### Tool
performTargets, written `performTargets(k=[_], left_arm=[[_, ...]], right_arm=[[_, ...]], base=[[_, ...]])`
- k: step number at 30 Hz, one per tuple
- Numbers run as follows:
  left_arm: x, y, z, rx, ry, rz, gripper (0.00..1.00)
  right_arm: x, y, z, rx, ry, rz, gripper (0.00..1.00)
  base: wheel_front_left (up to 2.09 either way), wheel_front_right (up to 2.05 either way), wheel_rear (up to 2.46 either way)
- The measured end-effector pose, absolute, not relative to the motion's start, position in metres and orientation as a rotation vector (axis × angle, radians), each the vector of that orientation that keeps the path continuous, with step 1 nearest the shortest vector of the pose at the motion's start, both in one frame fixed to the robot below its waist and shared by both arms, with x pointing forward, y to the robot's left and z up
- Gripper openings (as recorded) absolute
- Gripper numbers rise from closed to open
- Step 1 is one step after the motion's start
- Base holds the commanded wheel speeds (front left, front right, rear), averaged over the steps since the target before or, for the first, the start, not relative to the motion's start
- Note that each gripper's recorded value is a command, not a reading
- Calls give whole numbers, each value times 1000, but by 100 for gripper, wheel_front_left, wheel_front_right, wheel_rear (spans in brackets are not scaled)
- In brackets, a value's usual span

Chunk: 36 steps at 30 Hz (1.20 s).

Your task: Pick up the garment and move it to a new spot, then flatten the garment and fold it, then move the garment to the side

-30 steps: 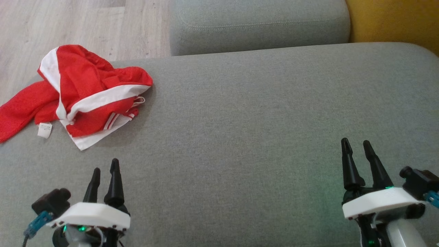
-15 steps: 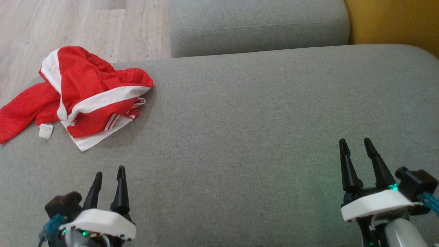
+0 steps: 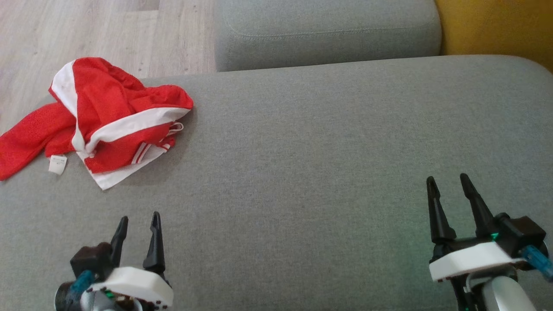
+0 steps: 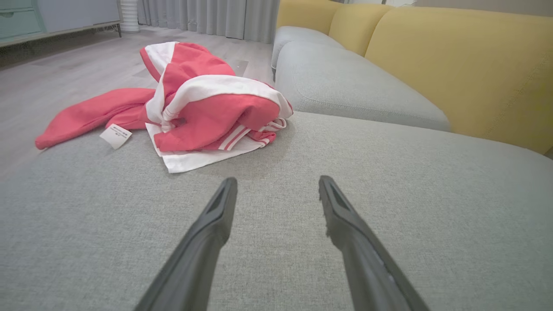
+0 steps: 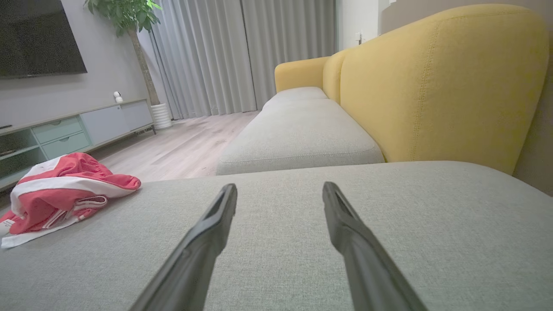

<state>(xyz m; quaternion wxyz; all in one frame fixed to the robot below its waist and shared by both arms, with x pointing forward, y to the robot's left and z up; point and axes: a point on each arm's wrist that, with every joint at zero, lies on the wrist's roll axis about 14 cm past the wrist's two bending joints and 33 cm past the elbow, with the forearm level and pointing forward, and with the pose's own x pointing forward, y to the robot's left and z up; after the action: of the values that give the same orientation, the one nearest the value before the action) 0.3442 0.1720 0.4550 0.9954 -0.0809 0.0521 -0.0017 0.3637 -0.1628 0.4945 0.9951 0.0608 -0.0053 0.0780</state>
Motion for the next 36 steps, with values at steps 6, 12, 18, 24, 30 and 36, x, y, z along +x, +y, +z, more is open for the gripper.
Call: performTargets(k=[6, 12, 18, 24, 30, 36], left_arm=[[344, 172, 457, -96, 89, -12, 100], [342, 173, 454, -39, 91, -15, 100], [339, 175, 449, -38, 108, -9, 100], [338, 178, 447, -38, 114, 0, 100], [338, 183, 447, -39, 115, 15, 100], [336, 186, 446, -41, 118, 22, 100]], right_arm=[[363, -163, 489, 101, -4, 151, 100], [361, -162, 483, 59, 8, 158, 100], [362, -164, 480, 61, 16, 152, 100], [361, -163, 479, 67, 20, 150, 100], [361, -163, 479, 67, 19, 152, 100], [363, -156, 479, 65, 21, 173, 100]], base=[[0, 0, 0], [0, 0, 0], [0, 0, 0], [0, 0, 0], [0, 0, 0], [0, 0, 0]])
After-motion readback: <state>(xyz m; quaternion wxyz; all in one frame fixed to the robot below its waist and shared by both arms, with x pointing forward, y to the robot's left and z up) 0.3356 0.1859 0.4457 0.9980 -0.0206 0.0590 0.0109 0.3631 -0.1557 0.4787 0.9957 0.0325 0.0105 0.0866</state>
